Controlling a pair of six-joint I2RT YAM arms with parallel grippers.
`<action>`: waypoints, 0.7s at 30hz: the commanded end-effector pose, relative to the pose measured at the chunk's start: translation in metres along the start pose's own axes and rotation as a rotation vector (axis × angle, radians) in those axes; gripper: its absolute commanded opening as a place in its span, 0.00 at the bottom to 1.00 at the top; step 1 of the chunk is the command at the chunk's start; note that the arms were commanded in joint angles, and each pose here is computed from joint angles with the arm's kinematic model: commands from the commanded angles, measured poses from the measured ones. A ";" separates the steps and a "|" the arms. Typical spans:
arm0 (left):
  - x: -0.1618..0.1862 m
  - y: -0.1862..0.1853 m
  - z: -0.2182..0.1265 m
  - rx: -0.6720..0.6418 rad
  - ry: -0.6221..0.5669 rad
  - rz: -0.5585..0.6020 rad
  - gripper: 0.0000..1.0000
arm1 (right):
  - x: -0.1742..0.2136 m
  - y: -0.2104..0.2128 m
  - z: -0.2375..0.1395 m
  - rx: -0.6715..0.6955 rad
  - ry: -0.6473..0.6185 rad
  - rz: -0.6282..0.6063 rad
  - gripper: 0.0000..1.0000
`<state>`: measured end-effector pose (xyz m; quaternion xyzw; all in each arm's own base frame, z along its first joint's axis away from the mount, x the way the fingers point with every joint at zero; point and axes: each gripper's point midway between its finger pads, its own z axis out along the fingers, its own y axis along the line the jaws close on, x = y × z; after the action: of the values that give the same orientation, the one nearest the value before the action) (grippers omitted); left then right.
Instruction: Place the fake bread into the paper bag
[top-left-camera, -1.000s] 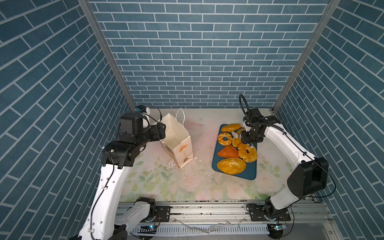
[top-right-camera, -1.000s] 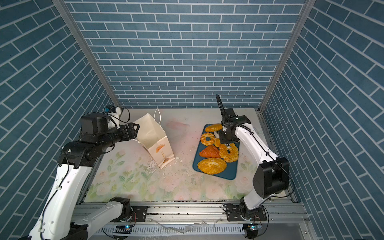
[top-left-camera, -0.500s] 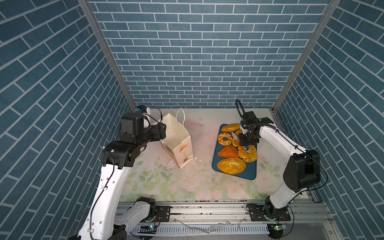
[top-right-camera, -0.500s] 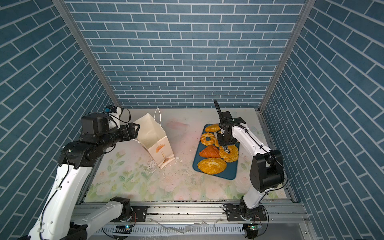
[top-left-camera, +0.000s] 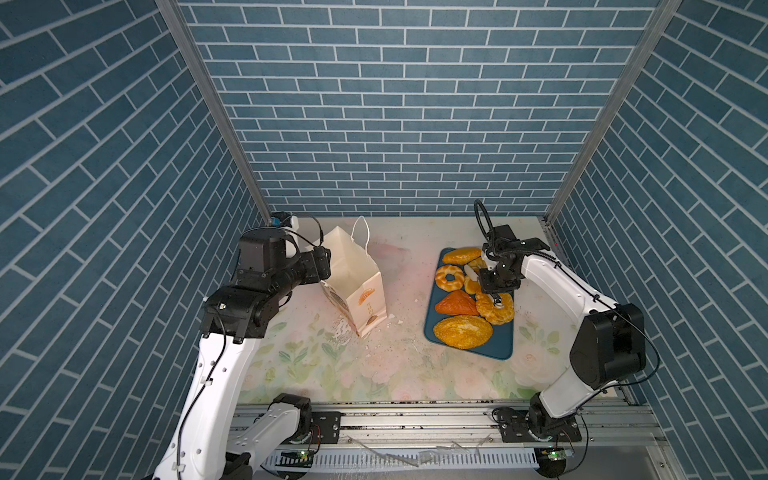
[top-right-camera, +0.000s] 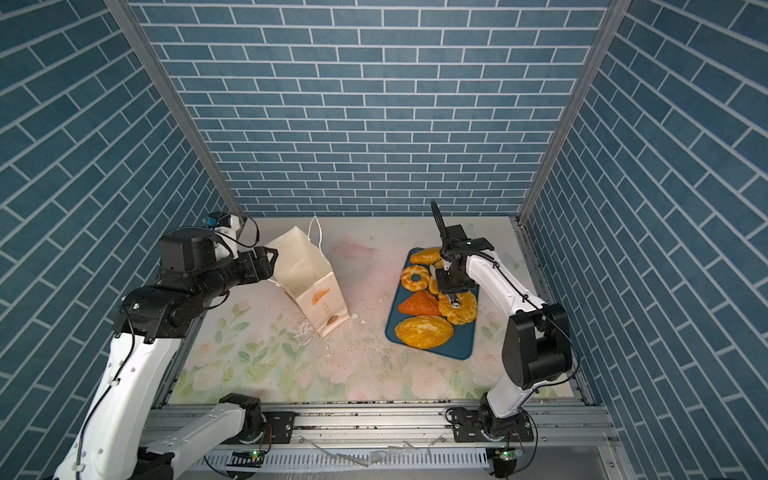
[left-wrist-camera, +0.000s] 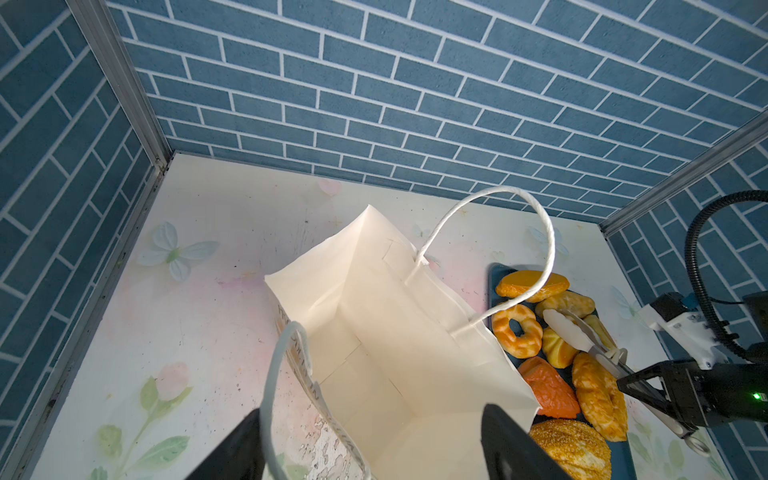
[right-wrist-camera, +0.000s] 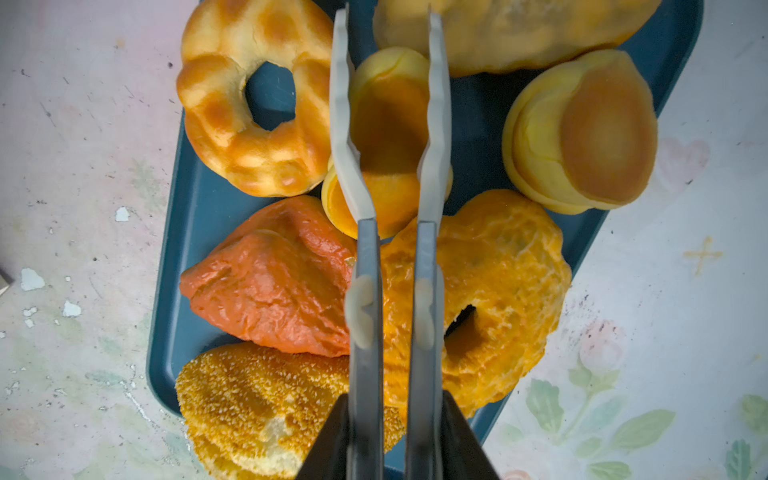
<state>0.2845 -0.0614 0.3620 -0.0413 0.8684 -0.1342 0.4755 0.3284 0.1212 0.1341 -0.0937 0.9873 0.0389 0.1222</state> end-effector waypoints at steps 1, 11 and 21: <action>0.002 0.000 -0.001 -0.002 -0.002 0.000 0.82 | 0.002 0.009 -0.018 -0.047 -0.040 -0.019 0.19; -0.001 0.002 -0.005 -0.027 0.004 0.013 0.82 | 0.002 0.013 -0.038 -0.069 -0.084 -0.030 0.14; 0.003 0.001 -0.008 -0.022 0.007 0.012 0.82 | 0.014 0.005 -0.050 -0.021 -0.095 -0.038 0.13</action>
<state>0.2832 -0.0603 0.3577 -0.0421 0.8734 -0.1236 0.4692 0.3111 0.1245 0.1678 -0.1028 0.9806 0.0605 0.1554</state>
